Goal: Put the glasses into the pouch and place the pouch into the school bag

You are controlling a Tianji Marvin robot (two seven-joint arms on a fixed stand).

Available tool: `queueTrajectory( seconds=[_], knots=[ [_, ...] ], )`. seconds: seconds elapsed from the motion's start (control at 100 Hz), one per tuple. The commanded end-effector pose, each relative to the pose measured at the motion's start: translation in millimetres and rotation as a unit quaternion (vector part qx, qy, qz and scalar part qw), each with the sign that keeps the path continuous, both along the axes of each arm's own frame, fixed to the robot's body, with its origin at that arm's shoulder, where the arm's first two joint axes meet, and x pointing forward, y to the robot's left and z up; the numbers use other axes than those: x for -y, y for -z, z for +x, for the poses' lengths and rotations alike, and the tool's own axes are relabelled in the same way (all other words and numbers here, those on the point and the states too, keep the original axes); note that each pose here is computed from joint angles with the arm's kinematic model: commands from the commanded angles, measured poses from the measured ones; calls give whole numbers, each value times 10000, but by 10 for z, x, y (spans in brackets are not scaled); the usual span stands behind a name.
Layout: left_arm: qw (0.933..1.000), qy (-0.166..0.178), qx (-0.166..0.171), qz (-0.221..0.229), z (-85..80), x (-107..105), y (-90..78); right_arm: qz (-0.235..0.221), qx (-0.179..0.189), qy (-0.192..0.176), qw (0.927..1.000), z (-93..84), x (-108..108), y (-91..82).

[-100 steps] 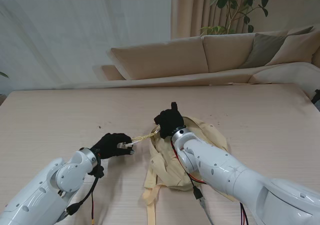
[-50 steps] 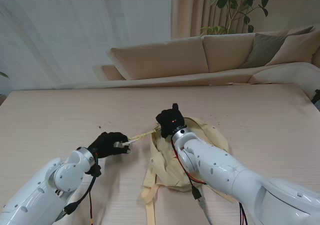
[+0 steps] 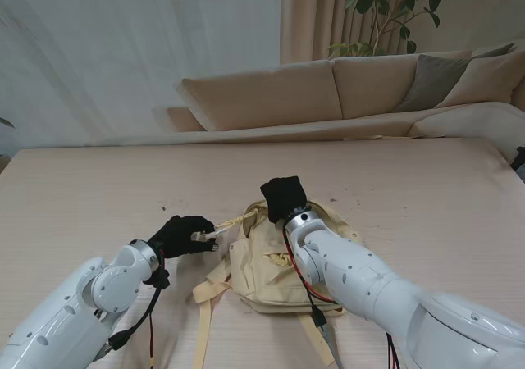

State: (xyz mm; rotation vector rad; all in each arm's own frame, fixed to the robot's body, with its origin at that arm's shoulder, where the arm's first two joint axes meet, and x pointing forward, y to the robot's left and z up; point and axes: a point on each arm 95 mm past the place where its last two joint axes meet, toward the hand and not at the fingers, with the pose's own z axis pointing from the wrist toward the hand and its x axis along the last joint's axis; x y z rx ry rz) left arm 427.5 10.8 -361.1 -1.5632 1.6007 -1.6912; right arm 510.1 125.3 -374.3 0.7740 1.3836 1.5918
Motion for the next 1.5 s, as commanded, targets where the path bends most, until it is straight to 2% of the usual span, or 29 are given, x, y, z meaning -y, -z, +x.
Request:
queueTrajectory(
  seconds=[0.0,0.11,0.32,0.41,0.51,0.62,0.73,0.8,0.91,0.97,1.02,1.1,1.17,1.26,1.33,1.4,1.49],
  knots=[
    [10000,35,-69,57,-22,-11,18,-124,-161,-69,9998,23,-3,-11],
    [9998,12,-97,150,-19,-62,30,-159,-335,-34,9993,38,31,-9],
    [9979,22,24,645,-73,-240,53,109,-1070,-77,9942,78,127,-27],
    [9967,-75,133,803,-117,-337,61,220,-1375,-104,9902,91,182,-50],
    [9939,-255,415,987,-153,-446,43,415,-1430,-68,9888,111,234,-82],
    [9913,-329,464,1191,-207,-537,32,745,-1417,58,9871,123,273,-105],
    [9904,-328,357,1295,-250,-574,64,1205,-1457,197,9818,104,274,-119],
    [9897,-186,193,1403,-296,-560,100,1374,-1414,308,9799,110,275,-116],
    [9834,40,187,1807,-384,-562,138,1624,-1462,490,9746,110,274,-99],
    [9818,186,-108,1885,-447,-536,152,1893,-1379,631,9701,104,263,-99],
    [9816,381,-284,1849,-495,-497,151,1858,-1251,736,9718,116,276,-83],
    [9804,747,-300,1801,-558,-407,131,1741,-1162,860,9741,138,295,-72],
    [9817,1010,-376,1568,-578,-280,139,1662,-1120,979,9748,149,302,-60],
    [9812,1207,-371,1463,-542,-132,140,1620,-1152,1008,9749,143,287,-48],
    [9793,1262,-551,1481,-485,-63,152,1596,-1197,958,9752,122,269,-39],
    [9776,1231,-734,1538,-419,-54,175,1505,-1269,856,9767,100,249,-36],
    [9808,1098,-736,1435,-326,-25,201,1349,-1307,693,9798,82,232,-39]
  ],
)
